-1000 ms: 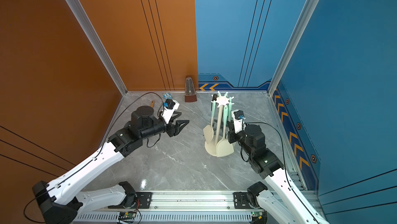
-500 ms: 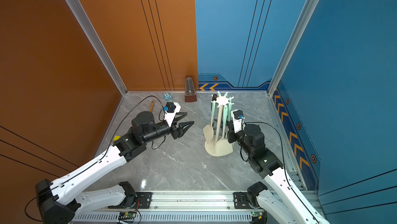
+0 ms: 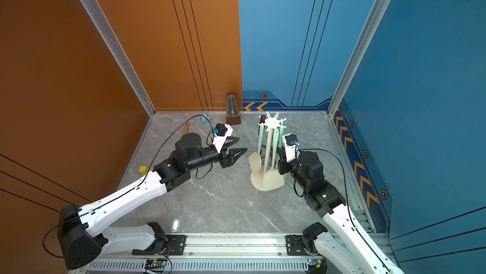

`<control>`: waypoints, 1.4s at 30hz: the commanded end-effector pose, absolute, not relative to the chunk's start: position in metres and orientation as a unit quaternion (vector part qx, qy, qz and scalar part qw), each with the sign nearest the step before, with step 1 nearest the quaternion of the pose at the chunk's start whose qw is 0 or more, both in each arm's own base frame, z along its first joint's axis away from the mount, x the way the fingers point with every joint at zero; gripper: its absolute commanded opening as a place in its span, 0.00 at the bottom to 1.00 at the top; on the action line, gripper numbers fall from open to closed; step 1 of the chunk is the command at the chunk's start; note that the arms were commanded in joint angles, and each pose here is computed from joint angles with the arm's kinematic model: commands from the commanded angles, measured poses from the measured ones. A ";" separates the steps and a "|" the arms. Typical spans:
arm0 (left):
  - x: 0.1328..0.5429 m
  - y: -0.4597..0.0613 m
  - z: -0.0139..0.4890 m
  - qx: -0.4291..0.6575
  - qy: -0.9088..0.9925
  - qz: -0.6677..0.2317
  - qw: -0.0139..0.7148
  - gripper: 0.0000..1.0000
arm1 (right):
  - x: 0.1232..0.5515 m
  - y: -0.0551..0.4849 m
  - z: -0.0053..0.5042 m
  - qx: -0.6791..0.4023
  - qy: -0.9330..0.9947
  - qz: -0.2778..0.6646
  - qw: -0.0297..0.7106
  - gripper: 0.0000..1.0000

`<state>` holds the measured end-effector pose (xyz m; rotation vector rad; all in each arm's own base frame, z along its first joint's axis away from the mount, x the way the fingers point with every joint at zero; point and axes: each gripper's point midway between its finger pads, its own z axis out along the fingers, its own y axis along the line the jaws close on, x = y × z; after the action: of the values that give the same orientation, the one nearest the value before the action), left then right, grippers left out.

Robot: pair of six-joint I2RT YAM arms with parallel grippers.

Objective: Take the spatula off the kitchen utensil rack
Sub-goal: Take off the spatula from the rack.

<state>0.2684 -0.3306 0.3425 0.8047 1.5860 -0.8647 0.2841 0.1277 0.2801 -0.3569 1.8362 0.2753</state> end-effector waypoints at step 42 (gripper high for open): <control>0.279 -0.386 0.352 0.358 0.637 -0.435 0.526 0.51 | 0.283 0.120 0.253 -0.140 0.821 0.096 0.545 0.15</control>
<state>0.2856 -0.3761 0.3349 0.8405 1.5794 -0.9965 0.2881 0.1292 0.2830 -0.3555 1.8405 0.2689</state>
